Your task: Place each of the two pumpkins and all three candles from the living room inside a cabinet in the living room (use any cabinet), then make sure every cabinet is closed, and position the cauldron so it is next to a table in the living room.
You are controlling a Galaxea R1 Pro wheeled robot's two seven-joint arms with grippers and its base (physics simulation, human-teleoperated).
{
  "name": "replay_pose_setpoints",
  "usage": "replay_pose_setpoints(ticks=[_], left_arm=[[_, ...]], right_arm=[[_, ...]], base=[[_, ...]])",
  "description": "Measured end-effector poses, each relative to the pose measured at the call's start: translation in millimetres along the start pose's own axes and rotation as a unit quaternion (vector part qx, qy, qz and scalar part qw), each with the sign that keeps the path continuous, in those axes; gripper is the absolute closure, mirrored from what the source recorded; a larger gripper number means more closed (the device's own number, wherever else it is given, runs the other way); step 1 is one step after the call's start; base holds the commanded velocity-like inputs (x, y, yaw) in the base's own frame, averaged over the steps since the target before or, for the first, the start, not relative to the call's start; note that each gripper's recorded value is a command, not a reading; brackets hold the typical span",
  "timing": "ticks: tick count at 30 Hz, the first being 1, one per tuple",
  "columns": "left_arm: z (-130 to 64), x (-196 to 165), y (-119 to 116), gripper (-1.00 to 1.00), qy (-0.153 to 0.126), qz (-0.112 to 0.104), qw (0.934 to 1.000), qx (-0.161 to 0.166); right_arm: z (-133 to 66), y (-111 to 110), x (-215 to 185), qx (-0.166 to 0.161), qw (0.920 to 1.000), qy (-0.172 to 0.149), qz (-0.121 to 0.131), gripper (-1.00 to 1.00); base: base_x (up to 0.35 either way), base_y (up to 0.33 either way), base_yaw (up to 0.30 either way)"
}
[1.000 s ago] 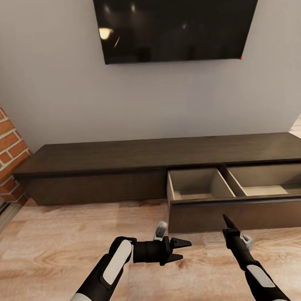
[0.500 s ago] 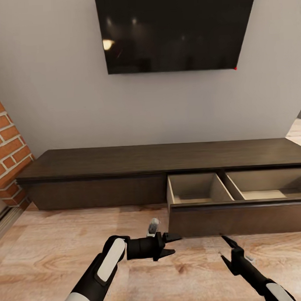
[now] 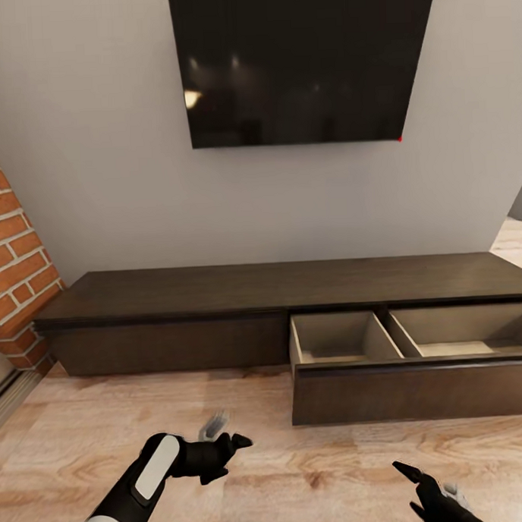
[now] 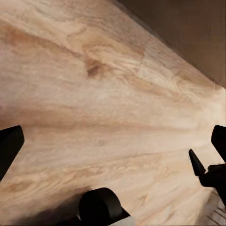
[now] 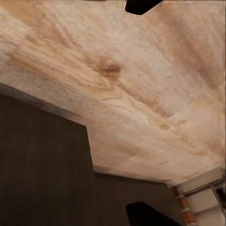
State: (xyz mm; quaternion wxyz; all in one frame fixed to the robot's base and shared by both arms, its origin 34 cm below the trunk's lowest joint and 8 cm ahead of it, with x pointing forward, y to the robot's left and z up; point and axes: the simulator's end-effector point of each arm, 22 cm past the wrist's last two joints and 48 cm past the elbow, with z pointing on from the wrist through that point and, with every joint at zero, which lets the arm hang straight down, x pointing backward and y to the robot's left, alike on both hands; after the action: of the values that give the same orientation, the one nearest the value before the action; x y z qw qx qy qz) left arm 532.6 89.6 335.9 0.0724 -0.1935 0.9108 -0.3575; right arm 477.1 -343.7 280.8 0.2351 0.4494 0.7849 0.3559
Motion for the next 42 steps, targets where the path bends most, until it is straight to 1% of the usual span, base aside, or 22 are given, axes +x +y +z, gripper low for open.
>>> replay_pose_setpoints(ticks=[1, 2, 4, 5, 6, 7, 9, 12, 15, 16, 18, 20, 23, 25, 27, 30, 35, 42], left_arm=[[0.8, -2.5, 10.9, -1.00, -0.010, -0.003, 0.9997, -0.022], [0.7, -8.1, 26.1, -1.00, -0.027, -0.006, 0.9982, -0.054], [0.3, -14.4, 42.9, -1.00, -0.053, -0.015, 0.9937, -0.097], [2.6, -11.4, 45.9, -1.00, -0.056, -0.021, 0.9921, -0.111], [3.3, -9.5, 46.0, -1.00, -0.057, -0.023, 0.9913, -0.116], [6.7, -3.4, 47.8, -1.00, -0.056, -0.028, 0.9898, -0.128], [7.0, 1.8, 49.3, -1.00, -0.054, -0.031, 0.9882, -0.140], [4.0, 2.4, 47.2, -1.00, -0.056, -0.033, 0.9870, -0.147], [0.4, -0.1, 46.9, -1.00, -0.066, -0.038, 0.9855, -0.152], [-1.1, 0.0, 51.3, -1.00, -0.069, -0.041, 0.9841, -0.158], [-3.2, 0.0, 47.9, -1.00, -0.069, -0.040, 0.9841, -0.159], [-5.4, 0.7, 44.8, -1.00, -0.067, -0.033, 0.9840, -0.162], [-10.6, -0.9, 42.0, -1.00, -0.067, -0.029, 0.9836, -0.165], [-14.3, -3.5, 39.9, -1.00, -0.070, -0.029, 0.9832, -0.166], [-17.5, -4.9, 39.4, -1.00, -0.073, -0.030, 0.9824, -0.169], [-21.6, -2.4, 44.6, -1.00, -0.073, -0.036, 0.9805, -0.179], [-29.4, -4.8, 42.4, -1.00, -0.078, -0.038, 0.9789, -0.185], [-40.5, -10.5, 35.3, -1.00, -0.087, -0.043, 0.9773, -0.188]], right_arm=[[0.4, 1.0, 5.1, 0.005, 0.9999, 0.009, -0.012, -1.00], [0.9, 1.6, 10.8, 0.010, 0.9994, 0.020, -0.025, -1.00], [0.5, 4.9, 13.8, 0.014, 0.9989, 0.024, -0.038, -1.00], [0.1, 6.9, 13.9, 0.014, 0.9987, 0.024, -0.042, -1.00], [-0.7, 8.8, 13.9, 0.015, 0.9986, 0.024, -0.044, -1.00], [-0.1, 10.7, 17.3, 0.017, 0.9981, 0.029, -0.052, -1.00], [2.4, 14.8, 29.2, 0.020, 0.9969, 0.043, -0.063, -1.00], [6.3, 20.2, 51.2, 0.026, 0.9937, 0.070, -0.083, -1.00], [6.7, 25.5, 59.8, 0.030, 0.9912, 0.080, -0.101, -1.00], [7.5, 25.9, 62.0, 0.035, 0.9894, 0.080, -0.116, -1.00], [6.1, 27.8, 62.9, 0.039, 0.9883, 0.081, -0.124, -1.00], [5.0, 31.7, 58.8, 0.039, 0.9878, 0.072, -0.133, -1.00], [3.6, 38.7, 54.3, 0.038, 0.9865, 0.061, -0.148, -1.00], [3.5, 43.5, 57.7, 0.037, 0.9849, 0.063, -0.157, -1.00], [2.4, 47.4, 60.9, 0.037, 0.9836, 0.067, -0.163, -1.00], [0.1, 53.0, 64.3, 0.038, 0.9820, 0.073, -0.170, -1.00], [-4.8, 60.3, 64.5, 0.043, 0.9813, 0.075, -0.172, -1.00], [-12.2, 53.8, 61.3, 0.092, 0.9781, 0.072, -0.173, -1.00]], base=[[0.000, 0.000, 0.000], [0.000, 0.000, 0.000], [0.000, 0.000, 0.000], [0.000, 0.000, 0.000], [0.000, 0.000, 0.000], [0.000, 0.000, 0.000], [0.000, 0.000, 0.000], [0.000, 0.000, 0.000], [0.000, 0.000, 0.000], [0.000, 0.000, 0.000], [0.000, 0.000, 0.000], [0.000, 0.000, 0.000], [0.000, 0.000, 0.000], [0.000, 0.000, 0.000], [0.000, 0.000, 0.000], [0.000, 0.000, 0.000], [0.000, 0.000, 0.000], [0.000, 0.000, 0.162]])
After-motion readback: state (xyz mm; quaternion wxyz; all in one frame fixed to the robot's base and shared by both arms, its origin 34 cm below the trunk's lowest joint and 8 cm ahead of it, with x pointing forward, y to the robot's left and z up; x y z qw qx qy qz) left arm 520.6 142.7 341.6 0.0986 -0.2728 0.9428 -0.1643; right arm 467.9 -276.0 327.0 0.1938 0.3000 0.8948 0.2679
